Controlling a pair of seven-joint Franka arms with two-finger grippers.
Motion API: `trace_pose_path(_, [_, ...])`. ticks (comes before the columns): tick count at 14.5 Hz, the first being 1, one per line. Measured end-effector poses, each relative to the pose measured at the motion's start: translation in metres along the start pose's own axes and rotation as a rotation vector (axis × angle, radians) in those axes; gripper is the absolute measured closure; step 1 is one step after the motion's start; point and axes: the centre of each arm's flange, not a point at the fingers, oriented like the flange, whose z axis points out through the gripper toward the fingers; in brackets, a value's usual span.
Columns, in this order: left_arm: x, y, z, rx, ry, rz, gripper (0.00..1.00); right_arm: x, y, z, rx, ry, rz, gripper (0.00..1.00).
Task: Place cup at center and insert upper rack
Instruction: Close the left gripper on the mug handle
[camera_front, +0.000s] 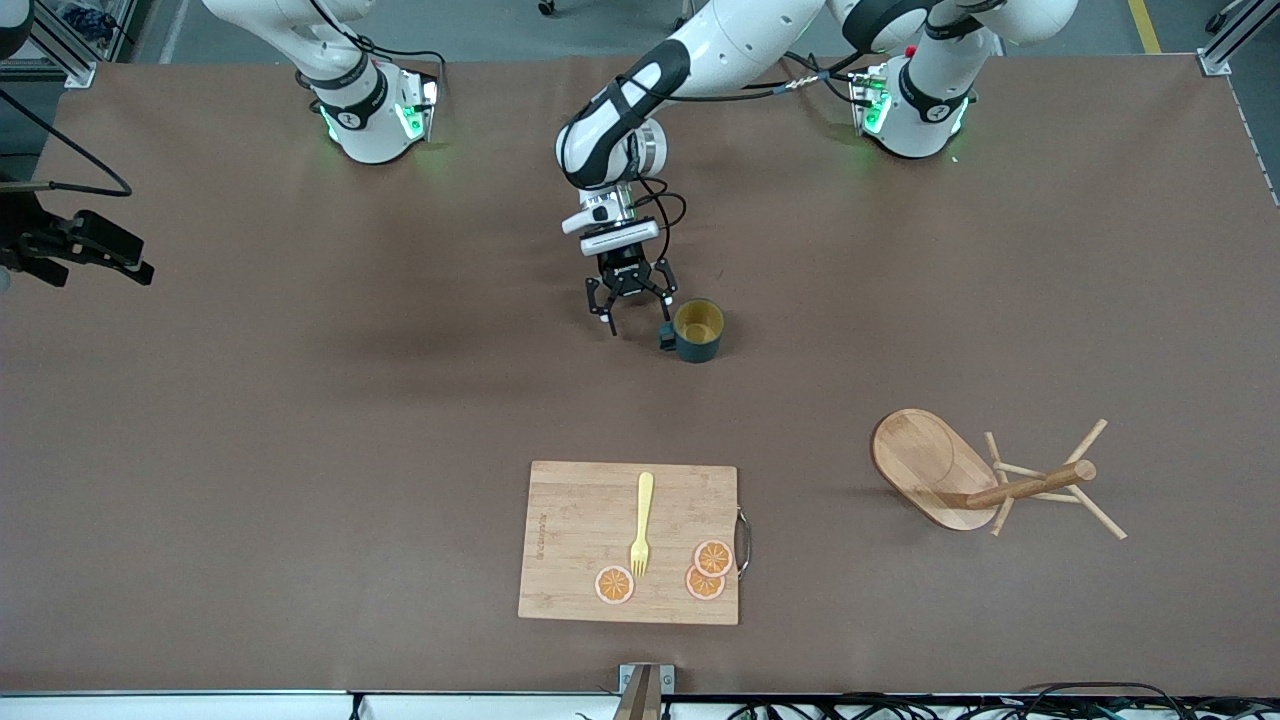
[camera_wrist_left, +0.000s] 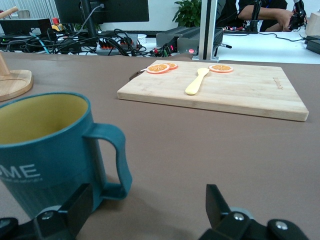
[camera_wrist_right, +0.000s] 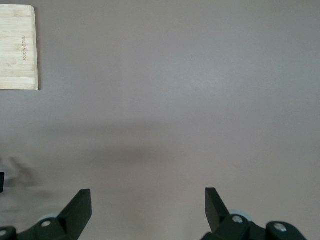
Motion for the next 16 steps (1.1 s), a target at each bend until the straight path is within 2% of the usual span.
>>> trace_pose_path(2, [-0.005,-0.002,0.004,0.006,0.003,0.008,0.06,0.0,0.0,0.0,0.0,0.0,0.0,0.0])
trace_pose_path(3, [-0.005,-0.003,0.006,0.008,0.005,0.009,0.13,0.0,0.0,0.0,0.0,0.0,0.0,0.0])
trace_pose_path(4, [-0.005,-0.003,0.007,0.009,0.007,0.008,0.13,0.0,0.0,0.0,0.0,0.0,0.0,0.0])
trace_pose_path(6, [-0.004,-0.002,0.007,0.008,0.007,0.006,0.28,0.0,0.0,0.0,0.0,-0.001,0.0,0.0])
trace_pose_path(16, [-0.003,-0.003,0.014,0.015,0.016,0.01,0.3,0.0,0.0,0.0,0.0,-0.001,0.0,0.0])
